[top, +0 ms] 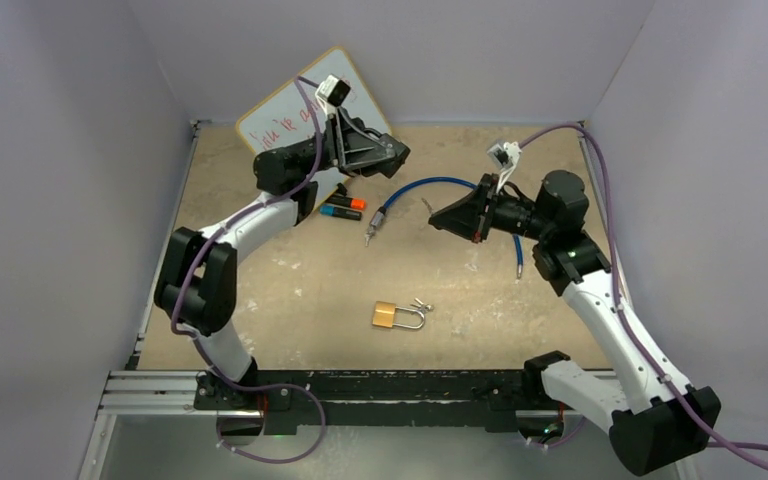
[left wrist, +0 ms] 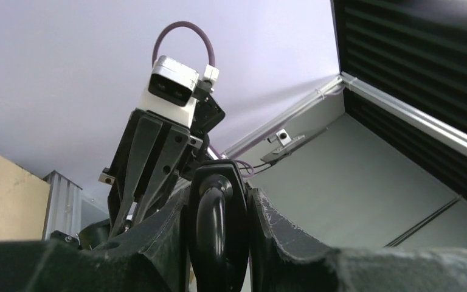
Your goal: Unlock with the key
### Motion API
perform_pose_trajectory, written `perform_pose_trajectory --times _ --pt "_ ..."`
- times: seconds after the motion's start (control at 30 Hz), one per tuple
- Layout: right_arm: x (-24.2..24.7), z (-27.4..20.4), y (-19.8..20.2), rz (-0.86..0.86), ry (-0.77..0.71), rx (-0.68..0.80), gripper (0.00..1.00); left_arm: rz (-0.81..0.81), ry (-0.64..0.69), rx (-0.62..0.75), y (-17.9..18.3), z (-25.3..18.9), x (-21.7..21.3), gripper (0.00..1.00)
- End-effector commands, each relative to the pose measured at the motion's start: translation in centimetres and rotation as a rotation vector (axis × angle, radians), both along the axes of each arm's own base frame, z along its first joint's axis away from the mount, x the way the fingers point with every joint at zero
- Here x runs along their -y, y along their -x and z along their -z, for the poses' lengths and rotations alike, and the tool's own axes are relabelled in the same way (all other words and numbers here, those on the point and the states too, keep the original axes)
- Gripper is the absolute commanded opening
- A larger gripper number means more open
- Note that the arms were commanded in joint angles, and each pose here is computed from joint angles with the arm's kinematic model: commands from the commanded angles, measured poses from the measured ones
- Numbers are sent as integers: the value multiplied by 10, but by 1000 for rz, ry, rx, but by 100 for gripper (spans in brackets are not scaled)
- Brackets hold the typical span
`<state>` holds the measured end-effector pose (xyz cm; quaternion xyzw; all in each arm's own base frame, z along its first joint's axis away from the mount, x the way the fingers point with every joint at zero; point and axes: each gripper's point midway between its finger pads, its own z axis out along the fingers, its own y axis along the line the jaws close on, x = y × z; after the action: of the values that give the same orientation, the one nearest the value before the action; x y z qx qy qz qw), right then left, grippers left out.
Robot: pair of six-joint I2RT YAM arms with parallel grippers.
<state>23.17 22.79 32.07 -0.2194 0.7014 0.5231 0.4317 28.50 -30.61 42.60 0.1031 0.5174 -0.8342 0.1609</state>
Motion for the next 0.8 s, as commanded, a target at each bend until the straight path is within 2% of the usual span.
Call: perform_pose_trajectory --times 0.0,0.13,0.3,0.47,0.63,0.77 --pt "-4 -62 26 -120 -82 173 0 -4 165 321 63 -73 -30 0" --pt "-11 -95 39 -193 -140 187 0 -21 124 296 60 -71 -27 0" --pt "-28 -119 49 -253 -151 125 0 -26 76 237 57 -59 -24 0" --pt "-50 -119 51 -286 -146 33 0 -40 -18 169 49 -47 -16 0" --pt "-57 -111 36 -249 -156 -50 0 -29 -48 144 52 -44 -15 0" --pt "-56 -107 33 -223 -156 -49 0 -24 -58 146 54 -44 -16 0"
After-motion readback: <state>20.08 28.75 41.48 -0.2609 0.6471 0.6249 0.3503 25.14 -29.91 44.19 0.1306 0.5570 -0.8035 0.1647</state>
